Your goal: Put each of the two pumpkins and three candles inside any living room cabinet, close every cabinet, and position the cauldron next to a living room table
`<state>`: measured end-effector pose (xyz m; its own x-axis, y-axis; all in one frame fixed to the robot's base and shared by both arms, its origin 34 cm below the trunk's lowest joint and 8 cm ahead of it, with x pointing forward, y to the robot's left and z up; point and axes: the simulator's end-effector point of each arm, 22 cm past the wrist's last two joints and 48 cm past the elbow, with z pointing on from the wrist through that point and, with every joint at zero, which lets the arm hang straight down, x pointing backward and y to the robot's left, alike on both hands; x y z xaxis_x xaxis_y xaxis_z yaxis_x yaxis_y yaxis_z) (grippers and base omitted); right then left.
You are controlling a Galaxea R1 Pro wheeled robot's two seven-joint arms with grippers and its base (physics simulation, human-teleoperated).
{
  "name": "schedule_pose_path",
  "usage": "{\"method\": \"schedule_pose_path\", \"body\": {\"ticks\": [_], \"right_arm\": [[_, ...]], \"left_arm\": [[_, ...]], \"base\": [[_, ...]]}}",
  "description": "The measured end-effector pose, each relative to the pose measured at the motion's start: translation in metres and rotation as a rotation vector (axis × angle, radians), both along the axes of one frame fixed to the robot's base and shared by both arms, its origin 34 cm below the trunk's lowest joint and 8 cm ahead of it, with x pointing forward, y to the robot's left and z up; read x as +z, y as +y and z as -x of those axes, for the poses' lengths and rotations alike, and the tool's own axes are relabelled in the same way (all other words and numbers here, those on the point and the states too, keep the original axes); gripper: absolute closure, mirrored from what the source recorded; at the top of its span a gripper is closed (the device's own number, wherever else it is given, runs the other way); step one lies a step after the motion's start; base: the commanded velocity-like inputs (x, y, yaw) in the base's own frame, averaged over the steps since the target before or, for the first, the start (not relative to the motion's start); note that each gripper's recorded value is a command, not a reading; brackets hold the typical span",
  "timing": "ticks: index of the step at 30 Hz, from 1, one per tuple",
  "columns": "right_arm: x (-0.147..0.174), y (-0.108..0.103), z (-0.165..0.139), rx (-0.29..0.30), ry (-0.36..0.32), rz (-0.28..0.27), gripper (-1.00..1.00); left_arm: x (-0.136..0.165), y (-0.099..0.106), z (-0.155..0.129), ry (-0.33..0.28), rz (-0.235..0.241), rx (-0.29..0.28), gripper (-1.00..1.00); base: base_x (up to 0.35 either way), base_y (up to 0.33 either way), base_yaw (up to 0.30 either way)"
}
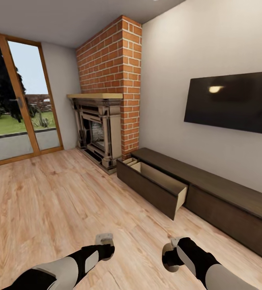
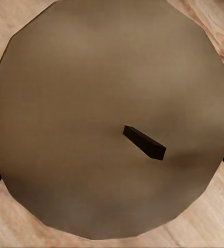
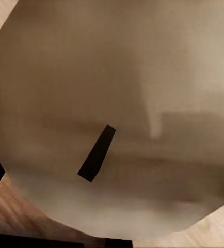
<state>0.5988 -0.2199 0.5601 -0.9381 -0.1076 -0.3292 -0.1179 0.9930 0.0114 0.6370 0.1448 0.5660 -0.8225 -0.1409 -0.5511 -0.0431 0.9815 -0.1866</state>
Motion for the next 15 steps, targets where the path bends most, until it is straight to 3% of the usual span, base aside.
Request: {"method": "schedule_pose_path", "body": {"ticks": [15], "right_arm": [[0.0008,0.0001,-0.0001,0.001,-0.001,0.001,1.00]], "left_arm": [[0.0013,0.0009,-0.0010,-0.003,0.000,0.001,1.00]], "base": [[0.297,0.205,0.000]]}}
